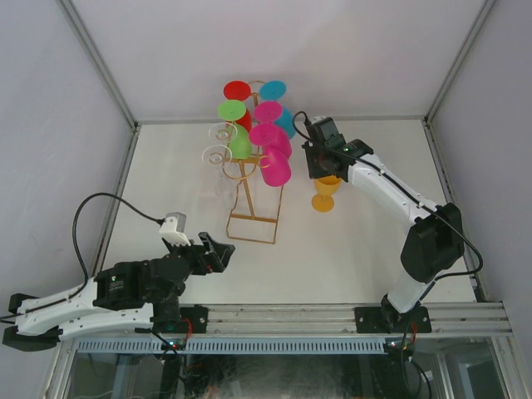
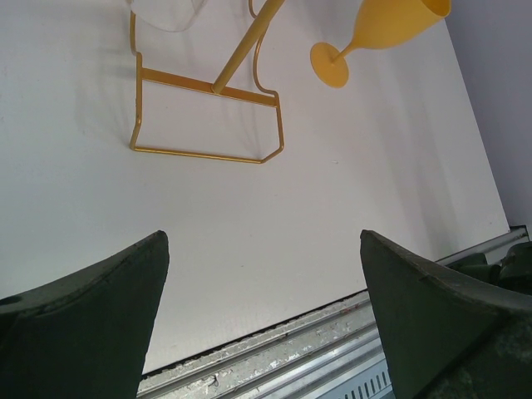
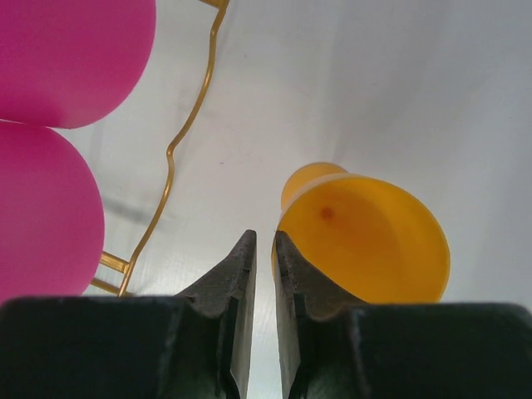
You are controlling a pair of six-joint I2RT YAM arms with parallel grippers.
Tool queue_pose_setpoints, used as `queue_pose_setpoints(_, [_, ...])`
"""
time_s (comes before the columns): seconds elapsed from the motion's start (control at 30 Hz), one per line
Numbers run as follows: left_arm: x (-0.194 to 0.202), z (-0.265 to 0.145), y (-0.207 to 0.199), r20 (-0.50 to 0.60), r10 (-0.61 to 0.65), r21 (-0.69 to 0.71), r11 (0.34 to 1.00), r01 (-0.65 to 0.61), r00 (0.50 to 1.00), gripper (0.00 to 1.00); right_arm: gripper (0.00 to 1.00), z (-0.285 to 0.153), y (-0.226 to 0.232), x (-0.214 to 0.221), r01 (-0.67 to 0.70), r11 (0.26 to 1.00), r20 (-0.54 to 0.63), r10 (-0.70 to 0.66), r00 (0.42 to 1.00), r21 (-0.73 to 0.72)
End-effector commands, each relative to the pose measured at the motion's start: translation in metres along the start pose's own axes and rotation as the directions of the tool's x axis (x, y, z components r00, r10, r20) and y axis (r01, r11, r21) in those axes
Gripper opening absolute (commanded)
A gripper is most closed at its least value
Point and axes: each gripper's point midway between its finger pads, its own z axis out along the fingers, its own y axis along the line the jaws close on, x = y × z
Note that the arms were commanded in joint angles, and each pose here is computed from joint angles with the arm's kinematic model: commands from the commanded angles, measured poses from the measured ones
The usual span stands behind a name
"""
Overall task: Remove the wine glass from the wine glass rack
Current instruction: Place the wine glass at the center of the board, then pick up the wine glass from the wine rack.
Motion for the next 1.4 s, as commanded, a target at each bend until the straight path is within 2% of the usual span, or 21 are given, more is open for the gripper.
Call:
queue_pose_setpoints(0.0, [-0.001, 0.002, -0.005, 0.003, -0.011, 0.01, 1.0, 0.011, 1.0, 1.0, 0.14, -0.028, 0.001, -0.032, -0.01, 1.0, 0.101, 0.012, 0.995, -0.019])
queue_pose_setpoints(0.13, [-0.006, 0.001, -0.016, 0.008, -0.011, 0.046, 0.999, 0.011, 1.0, 1.0, 0.15, -0.036, 0.004, -0.036, -0.014, 0.999, 0.118, 0.019, 0.993, -0.041])
queue_pose_setpoints(0.23, [-0.01, 0.001, -0.014, 0.014, 0.021, 0.023, 1.0, -0.022, 1.0, 1.0, 0.15, -0.052, 0.003, -0.043, -0.02, 0.998, 0.147, 0.027, 0.989, -0.052])
queue_pose_setpoints(0.43, [-0.009, 0.001, -0.017, 0.006, 0.032, 0.026, 0.999, -0.032, 0.999, 1.0, 0.21, -0.107, 0.007, -0.059, -0.048, 0.986, 0.241, 0.086, 0.967, -0.161])
queue_pose_setpoints(0.63, [-0.005, 0.003, -0.017, -0.004, 0.031, 0.027, 0.999, -0.031, 1.0, 1.0, 0.44, -0.156, 0.009, -0.063, -0.052, 0.958, 0.305, 0.141, 0.942, -0.283])
queue_pose_setpoints(0.83, [-0.005, 0.004, -0.018, -0.002, 0.038, 0.029, 0.999, -0.038, 0.999, 1.0, 0.61, -0.183, 0.018, -0.062, -0.151, 0.863, 0.274, 0.312, 0.91, -0.482])
queue_pose_setpoints(0.93, [-0.005, 0.003, -0.017, -0.002, 0.044, 0.028, 0.999, -0.044, 0.999, 1.0, 0.82, -0.195, 0.02, -0.066, -0.222, 0.787, 0.232, 0.417, 0.879, -0.575])
queue_pose_setpoints(0.97, [-0.006, 0.003, -0.017, -0.001, 0.042, 0.029, 0.999, -0.042, 0.999, 1.0, 0.96, -0.2, 0.021, -0.069, -0.239, 0.751, 0.211, 0.45, 0.868, -0.616])
queue_pose_setpoints(1.0, [-0.005, 0.003, -0.017, -0.001, 0.042, 0.028, 0.999, -0.041, 0.999, 1.0, 0.99, -0.203, 0.02, -0.07, -0.256, 0.716, 0.19, 0.48, 0.857, -0.65])
queue_pose_setpoints(1.07, [-0.004, 0.003, -0.016, -0.003, 0.036, 0.029, 0.999, -0.036, 0.999, 1.0, 1.0, -0.204, 0.019, -0.073, -0.28, 0.631, 0.149, 0.539, 0.829, -0.723])
queue_pose_setpoints(1.13, [-0.004, 0.003, -0.016, -0.003, 0.032, 0.029, 0.999, -0.032, 0.999, 1.0, 1.0, -0.213, 0.018, -0.081, -0.242, 0.505, 0.119, 0.581, 0.806, -0.829])
queue_pose_setpoints(1.2, [-0.004, 0.003, -0.016, -0.003, 0.029, 0.029, 0.999, -0.029, 1.0, 1.0, 1.0, -0.212, 0.018, -0.084, -0.307, 0.377, 0.013, 0.65, 0.76, -0.874])
queue_pose_setpoints(1.3, [-0.003, 0.003, -0.016, -0.005, 0.024, 0.03, 0.999, -0.024, 1.0, 1.0, 1.0, -0.209, 0.024, -0.091, -0.353, 0.297, -0.076, 0.66, 0.748, -0.887])
queue_pose_setpoints(1.37, [-0.003, 0.003, -0.015, -0.005, 0.019, 0.03, 0.999, -0.019, 1.0, 1.0, 1.0, -0.202, 0.024, -0.095, -0.378, 0.282, -0.1, 0.672, 0.734, -0.882])
